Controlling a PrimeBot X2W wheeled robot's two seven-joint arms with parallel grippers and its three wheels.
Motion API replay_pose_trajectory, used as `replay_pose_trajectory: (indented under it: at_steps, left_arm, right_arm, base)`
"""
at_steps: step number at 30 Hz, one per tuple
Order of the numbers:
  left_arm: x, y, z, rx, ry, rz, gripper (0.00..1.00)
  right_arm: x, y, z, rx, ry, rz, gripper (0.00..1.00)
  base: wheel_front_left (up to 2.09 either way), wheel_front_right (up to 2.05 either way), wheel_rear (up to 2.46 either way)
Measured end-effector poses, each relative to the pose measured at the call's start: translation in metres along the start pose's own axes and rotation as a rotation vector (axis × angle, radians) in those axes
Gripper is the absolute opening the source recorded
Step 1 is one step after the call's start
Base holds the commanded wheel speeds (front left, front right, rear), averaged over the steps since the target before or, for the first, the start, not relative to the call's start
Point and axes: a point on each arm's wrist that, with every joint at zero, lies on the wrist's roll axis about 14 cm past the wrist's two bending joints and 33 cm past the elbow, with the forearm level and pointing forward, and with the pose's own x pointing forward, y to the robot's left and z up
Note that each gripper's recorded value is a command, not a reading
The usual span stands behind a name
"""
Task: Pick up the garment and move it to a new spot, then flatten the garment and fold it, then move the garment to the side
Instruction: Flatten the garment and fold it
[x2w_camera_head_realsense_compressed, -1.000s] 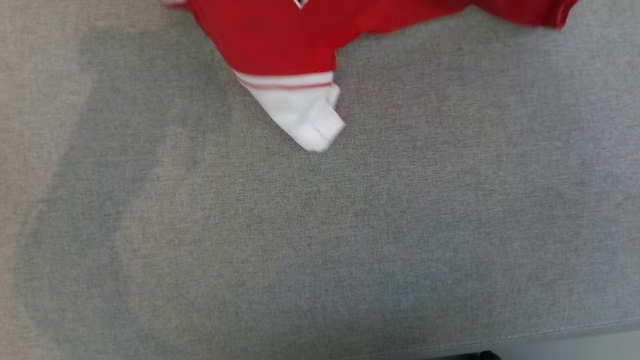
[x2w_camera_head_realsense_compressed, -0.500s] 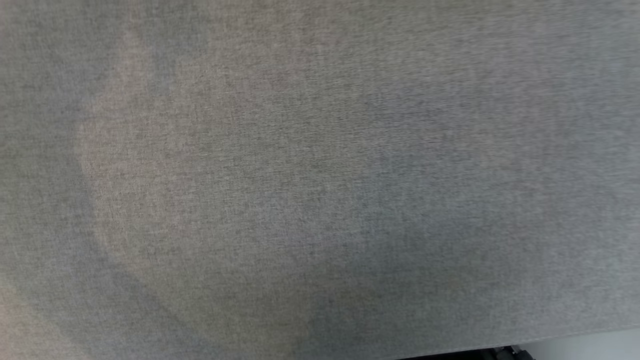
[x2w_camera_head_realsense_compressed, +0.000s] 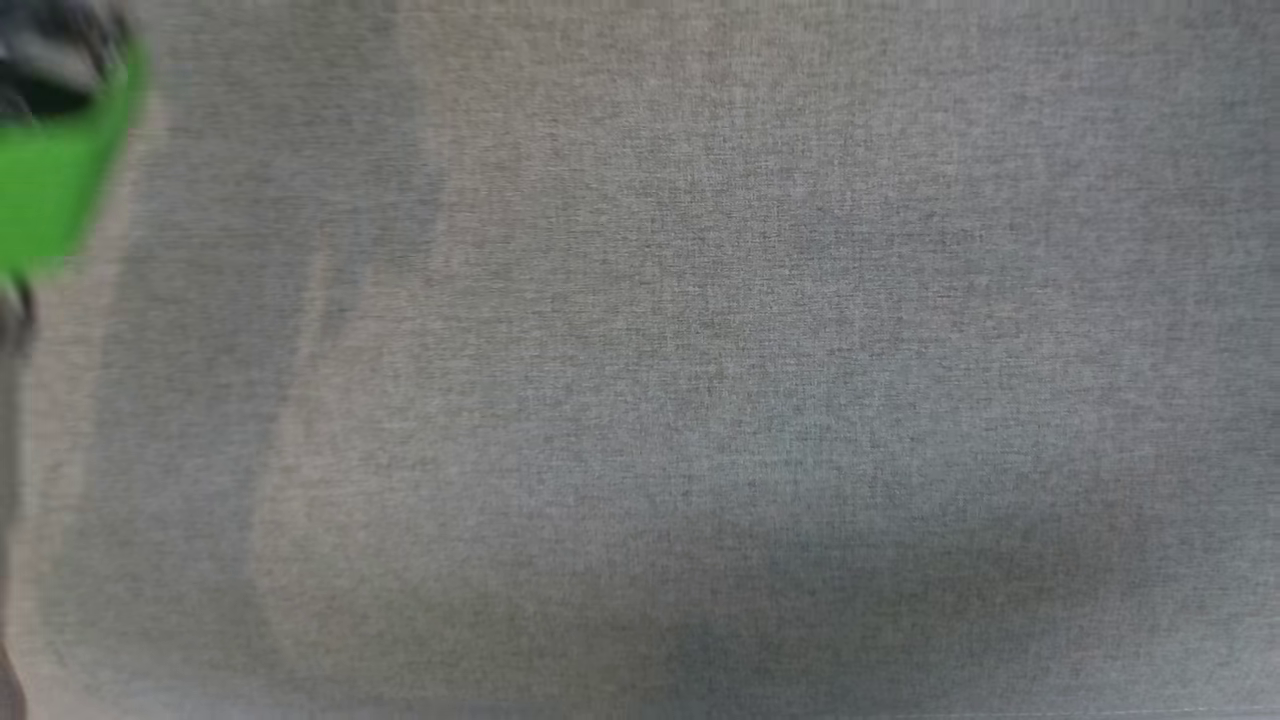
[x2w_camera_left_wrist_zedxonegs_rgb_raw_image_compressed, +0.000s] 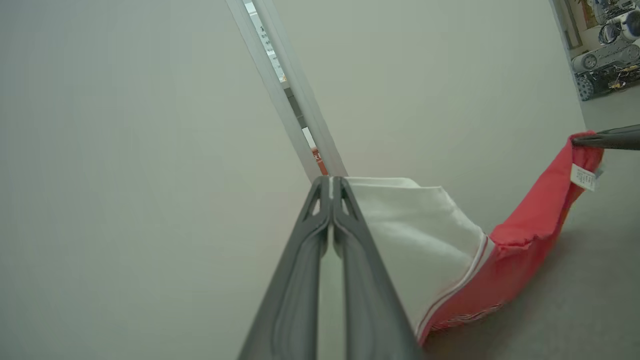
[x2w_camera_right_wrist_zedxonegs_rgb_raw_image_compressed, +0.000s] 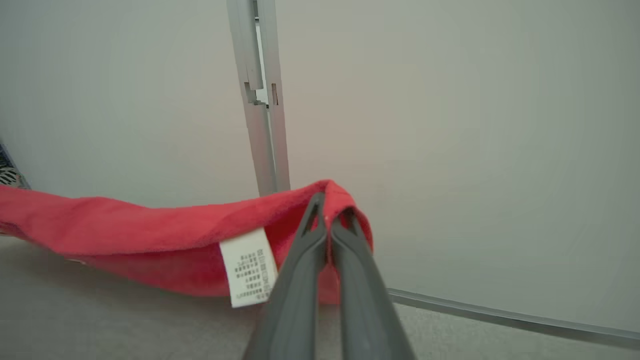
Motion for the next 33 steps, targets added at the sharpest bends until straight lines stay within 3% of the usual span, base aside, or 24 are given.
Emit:
replay_pose_trajectory:
  at_steps: [9,14,19,26,33]
  left_arm:
    - [-0.122,-0.031,0.005,-0.203,0.265,0.094,0.0]
    - [-0.162,-0.058,0.034,-0.318,0.31,0.121,0.0]
    - [-0.187,-0.076,0.064,-0.384,0.315,0.124,0.0]
    - [-0.213,-0.11,0.096,-0.424,0.331,0.026,0.0]
    - [-0.221,-0.121,0.093,-0.409,0.371,-0.02,0.0]
  right_arm:
    - [-0.109,0.024,-0.016,0.194,0.142,-0.057,0.0]
    - [-0.165,0.026,0.011,0.222,0.166,-0.09,0.0]
    - [-0.207,0.026,0.04,0.203,0.155,-0.122,0.0]
    - [-0.267,0.029,0.057,0.179,0.185,-0.151,0.0]
    - [-0.288,0.029,0.063,0.184,0.193,-0.17,0.0]
  base:
    - [0.0,0.0,0.0]
    - [0.0,0.0,0.0]
    - [0.0,0.0,0.0]
    - [0.0,0.0,0.0]
    - [0.0,0.0,0.0]
